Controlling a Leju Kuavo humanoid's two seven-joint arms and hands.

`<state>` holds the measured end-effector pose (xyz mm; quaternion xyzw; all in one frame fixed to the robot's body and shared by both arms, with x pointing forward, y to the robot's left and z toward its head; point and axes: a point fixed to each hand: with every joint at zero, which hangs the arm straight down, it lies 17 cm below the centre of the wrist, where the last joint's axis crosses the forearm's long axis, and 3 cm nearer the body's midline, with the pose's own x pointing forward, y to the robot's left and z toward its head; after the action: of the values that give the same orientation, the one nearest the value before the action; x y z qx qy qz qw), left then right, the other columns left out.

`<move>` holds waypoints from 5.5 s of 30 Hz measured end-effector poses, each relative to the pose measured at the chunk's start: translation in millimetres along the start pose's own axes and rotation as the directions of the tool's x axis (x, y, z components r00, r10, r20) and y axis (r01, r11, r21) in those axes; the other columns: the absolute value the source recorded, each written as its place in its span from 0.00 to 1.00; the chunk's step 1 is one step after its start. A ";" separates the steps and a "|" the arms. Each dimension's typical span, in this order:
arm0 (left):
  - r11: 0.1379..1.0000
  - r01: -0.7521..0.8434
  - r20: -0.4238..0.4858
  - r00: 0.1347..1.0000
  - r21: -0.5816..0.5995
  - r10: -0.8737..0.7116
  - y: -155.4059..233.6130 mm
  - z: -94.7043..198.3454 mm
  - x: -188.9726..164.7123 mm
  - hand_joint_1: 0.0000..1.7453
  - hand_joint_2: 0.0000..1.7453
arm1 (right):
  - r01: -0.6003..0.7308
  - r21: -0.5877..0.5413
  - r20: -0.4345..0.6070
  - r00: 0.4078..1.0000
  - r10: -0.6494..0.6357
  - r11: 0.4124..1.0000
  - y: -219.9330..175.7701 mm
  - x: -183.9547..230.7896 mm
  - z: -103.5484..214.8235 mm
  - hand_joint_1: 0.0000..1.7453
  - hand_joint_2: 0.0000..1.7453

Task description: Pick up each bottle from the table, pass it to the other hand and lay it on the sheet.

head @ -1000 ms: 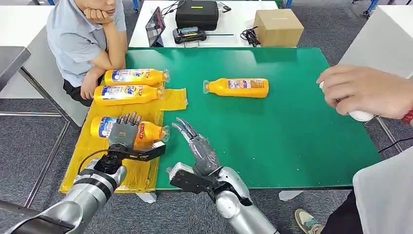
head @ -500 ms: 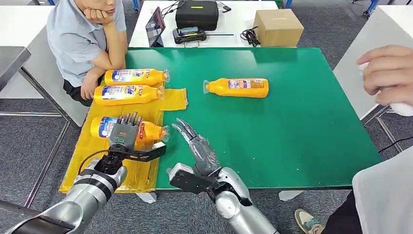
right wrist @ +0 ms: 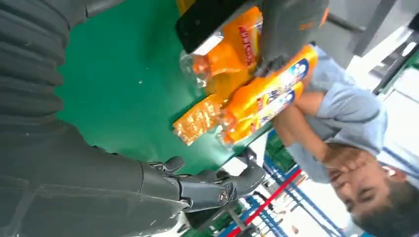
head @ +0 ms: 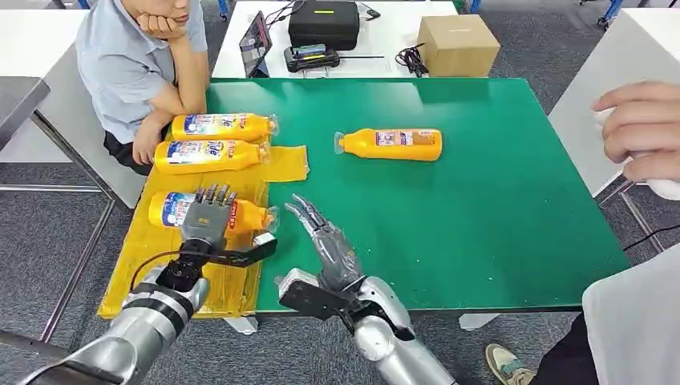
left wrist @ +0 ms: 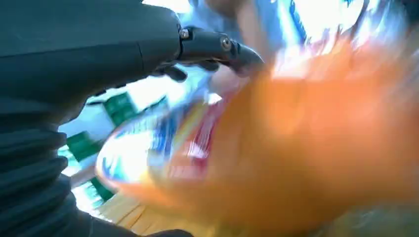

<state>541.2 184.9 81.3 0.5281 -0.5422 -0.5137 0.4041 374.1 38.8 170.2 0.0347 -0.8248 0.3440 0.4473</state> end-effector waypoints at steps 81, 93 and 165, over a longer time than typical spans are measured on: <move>-0.003 -0.894 0.212 0.102 0.448 0.972 136.7 132.5 -7.6 0.00 1.00 | -0.627 -0.053 -0.492 0.694 0.526 0.777 -174.0 -135.3 171.2 0.00 1.00; -0.038 -0.918 0.214 0.051 0.394 0.976 139.8 125.2 7.3 0.00 1.00 | -0.610 0.083 -0.489 0.664 0.566 0.788 -165.4 -165.3 164.5 0.00 1.00; 0.016 -0.956 0.131 0.056 0.293 0.990 118.9 106.4 35.4 0.00 1.00 | -0.359 0.456 -0.554 0.601 0.576 0.814 -152.2 -252.8 208.3 1.00 1.00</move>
<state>414.0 153.6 179.0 0.0943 -0.8030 0.0239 0.5880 432.0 -265.0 -16.4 -0.2443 -0.5243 0.5585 0.5945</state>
